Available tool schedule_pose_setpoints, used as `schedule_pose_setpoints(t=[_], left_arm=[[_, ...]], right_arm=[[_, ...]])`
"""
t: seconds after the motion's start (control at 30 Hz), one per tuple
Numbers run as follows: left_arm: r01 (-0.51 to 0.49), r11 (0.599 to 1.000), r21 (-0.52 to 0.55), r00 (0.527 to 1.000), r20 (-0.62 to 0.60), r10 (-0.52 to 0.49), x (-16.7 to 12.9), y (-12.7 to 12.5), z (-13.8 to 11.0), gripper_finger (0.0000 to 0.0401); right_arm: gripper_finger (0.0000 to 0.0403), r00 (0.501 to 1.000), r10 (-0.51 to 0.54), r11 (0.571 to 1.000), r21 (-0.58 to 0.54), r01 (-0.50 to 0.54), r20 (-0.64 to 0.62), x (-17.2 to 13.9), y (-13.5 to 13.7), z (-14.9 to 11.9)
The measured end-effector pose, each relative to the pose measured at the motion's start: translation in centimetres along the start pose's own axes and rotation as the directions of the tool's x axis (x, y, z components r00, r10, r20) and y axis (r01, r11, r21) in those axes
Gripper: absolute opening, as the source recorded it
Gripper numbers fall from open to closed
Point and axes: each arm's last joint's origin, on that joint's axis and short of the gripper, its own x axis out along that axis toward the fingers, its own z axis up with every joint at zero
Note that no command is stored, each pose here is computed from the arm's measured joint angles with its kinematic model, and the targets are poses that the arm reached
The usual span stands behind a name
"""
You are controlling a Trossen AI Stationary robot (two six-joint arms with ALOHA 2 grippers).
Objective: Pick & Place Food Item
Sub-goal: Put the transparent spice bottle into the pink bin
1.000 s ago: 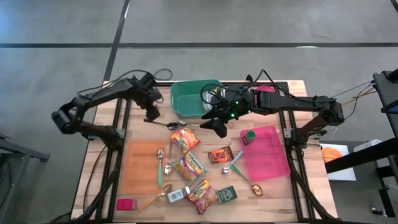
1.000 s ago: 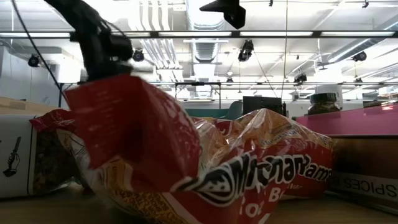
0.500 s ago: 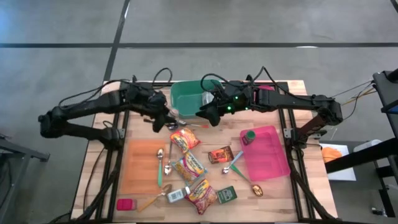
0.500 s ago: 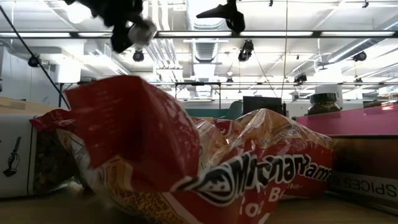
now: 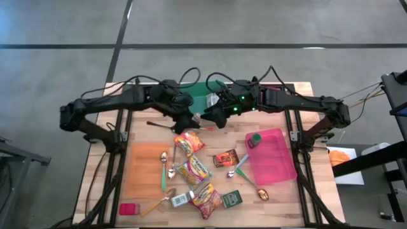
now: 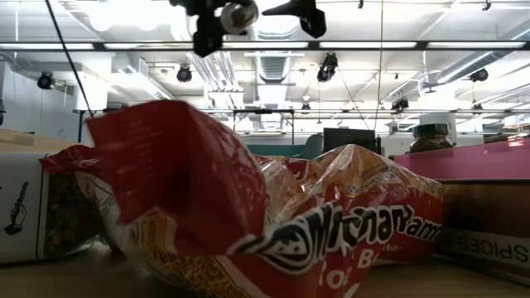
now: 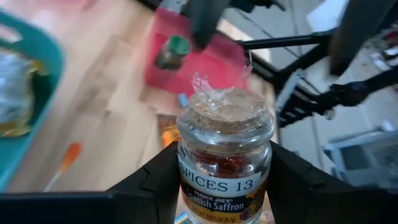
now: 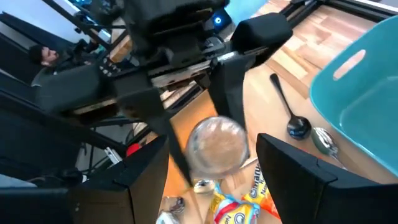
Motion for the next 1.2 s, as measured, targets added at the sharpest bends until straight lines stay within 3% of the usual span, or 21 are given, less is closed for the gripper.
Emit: schedule_pose_setpoints(t=[0.2,0.9,1.2], left_arm=[[0.043,0.999,0.015,0.999,-0.008,-0.042,0.5,-0.5,1.1,0.0175],[0.047,0.998,0.039,0.999,-0.009,-0.047,0.8,-0.4,1.1,0.0175],[0.062,0.997,0.041,0.998,-0.014,-0.062,0.8,-0.5,1.1,0.0175]], right_arm=[[0.0237,0.998,-0.032,0.999,0.008,0.033,-0.045,0.0,-0.3,-0.4],[0.0237,0.991,0.040,0.999,0.022,-0.038,-0.130,0.1,0.1,-1.1],[0.0237,0.993,0.058,0.998,0.021,-0.056,-0.103,0.4,0.3,-0.9]])
